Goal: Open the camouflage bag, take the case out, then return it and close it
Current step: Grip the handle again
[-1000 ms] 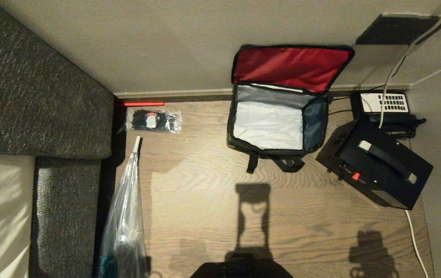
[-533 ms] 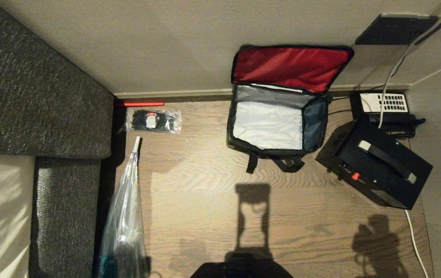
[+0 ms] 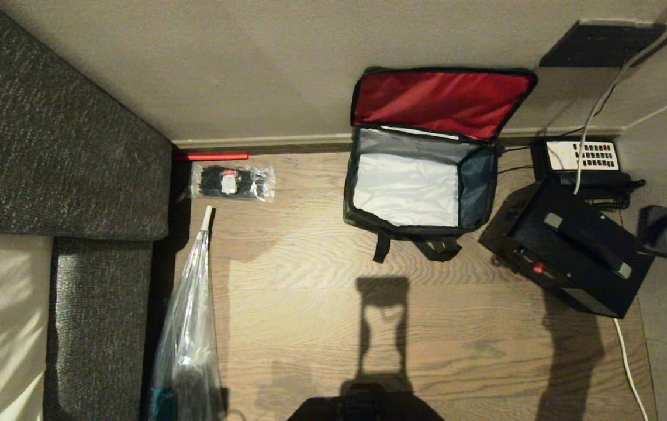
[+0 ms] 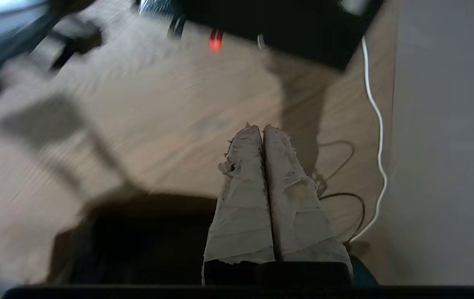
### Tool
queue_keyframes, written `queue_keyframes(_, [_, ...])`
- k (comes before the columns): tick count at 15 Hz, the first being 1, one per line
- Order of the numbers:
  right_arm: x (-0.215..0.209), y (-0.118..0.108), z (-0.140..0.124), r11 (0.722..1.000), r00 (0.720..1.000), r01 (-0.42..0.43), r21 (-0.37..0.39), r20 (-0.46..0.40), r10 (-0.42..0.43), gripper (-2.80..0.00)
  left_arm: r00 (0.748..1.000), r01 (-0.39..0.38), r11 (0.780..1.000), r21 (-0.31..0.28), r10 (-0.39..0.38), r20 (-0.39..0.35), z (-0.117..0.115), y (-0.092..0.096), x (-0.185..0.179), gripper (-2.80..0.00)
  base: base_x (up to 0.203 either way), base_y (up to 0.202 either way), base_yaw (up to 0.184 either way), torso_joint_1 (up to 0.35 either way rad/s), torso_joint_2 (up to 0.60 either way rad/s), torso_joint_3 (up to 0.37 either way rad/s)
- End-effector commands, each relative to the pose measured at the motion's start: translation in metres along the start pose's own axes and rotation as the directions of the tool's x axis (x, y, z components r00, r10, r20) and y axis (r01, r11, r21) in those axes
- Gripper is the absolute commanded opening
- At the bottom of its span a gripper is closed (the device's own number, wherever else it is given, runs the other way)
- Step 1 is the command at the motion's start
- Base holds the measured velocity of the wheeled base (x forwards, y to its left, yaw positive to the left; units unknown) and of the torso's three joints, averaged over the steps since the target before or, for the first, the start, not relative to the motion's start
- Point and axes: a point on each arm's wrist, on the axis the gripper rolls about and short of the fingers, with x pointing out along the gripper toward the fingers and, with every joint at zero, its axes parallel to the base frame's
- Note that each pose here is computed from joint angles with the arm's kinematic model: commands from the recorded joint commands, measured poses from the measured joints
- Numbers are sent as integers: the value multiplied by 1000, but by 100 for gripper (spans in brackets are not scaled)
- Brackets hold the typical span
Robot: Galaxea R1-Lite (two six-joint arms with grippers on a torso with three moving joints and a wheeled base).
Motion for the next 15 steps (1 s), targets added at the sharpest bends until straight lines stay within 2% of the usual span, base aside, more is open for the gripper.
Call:
queue_keyframes(1, [113,23,9,993,984,81,-85,-149,-93,0,1000,-1,1000,0,1,1,0,0,0,-280,0,0,0,0,0,0])
queue_keyframes(2, [132,18,19,980,989,79,-181,-109,-100,0,1000,-1,1000,0,1,1,0,0,0,-280,0,0,0,0,0,0])
queue_keyframes(4, [159,4,33,917,993,103,-385,-9,-115,0,1000,-1,1000,0,1,1,0,0,0,-280,0,0,0,0,0,0])
queue_keyframes(5, [166,0,33,883,992,113,-455,4,-125,0,1000,-1,1000,0,1,0,0,0,0,-280,0,0,0,0,0,0])
queue_keyframes(6, [169,-2,26,865,991,121,-487,2,-137,0,1000,-1,1000,0,1,1,0,0,0,-280,0,0,0,0,0,0])
queue_keyframes(7, [170,-1,19,845,988,145,-514,35,-148,0,1000,-1,1000,0,1,-1,0,0,0,-280,0,0,0,0,0,0])
queue_keyframes(8, [171,-1,11,816,985,172,-553,69,-160,0,1000,-1,1000,0,1,-1,0,0,0,-280,0,0,0,0,0,0])
queue_keyframes(9, [169,-2,6,772,979,204,-602,130,-157,0,1000,-1,1000,0,1,1,0,0,0,-280,0,0,0,0,0,0])
queue_keyframes(11, [160,-7,-8,630,967,255,-734,211,-145,0,1000,-1,1000,0,1,-1,0,0,0,-280,0,0,0,0,0,0])
queue_keyframes(13, [148,-9,-6,476,929,362,-802,352,-114,0,1000,-1,1000,0,1,1,0,0,0,-280,0,0,0,0,0,0])
queue_keyframes(14, [143,-10,-7,407,913,402,-821,396,-103,0,1000,-1,1000,0,1,-1,0,0,0,-280,0,0,0,0,0,0])
queue_keyframes(15, [140,-11,-8,373,901,426,-824,422,-96,0,1000,-1,1000,0,1,0,0,0,0,-280,0,0,0,0,0,0])
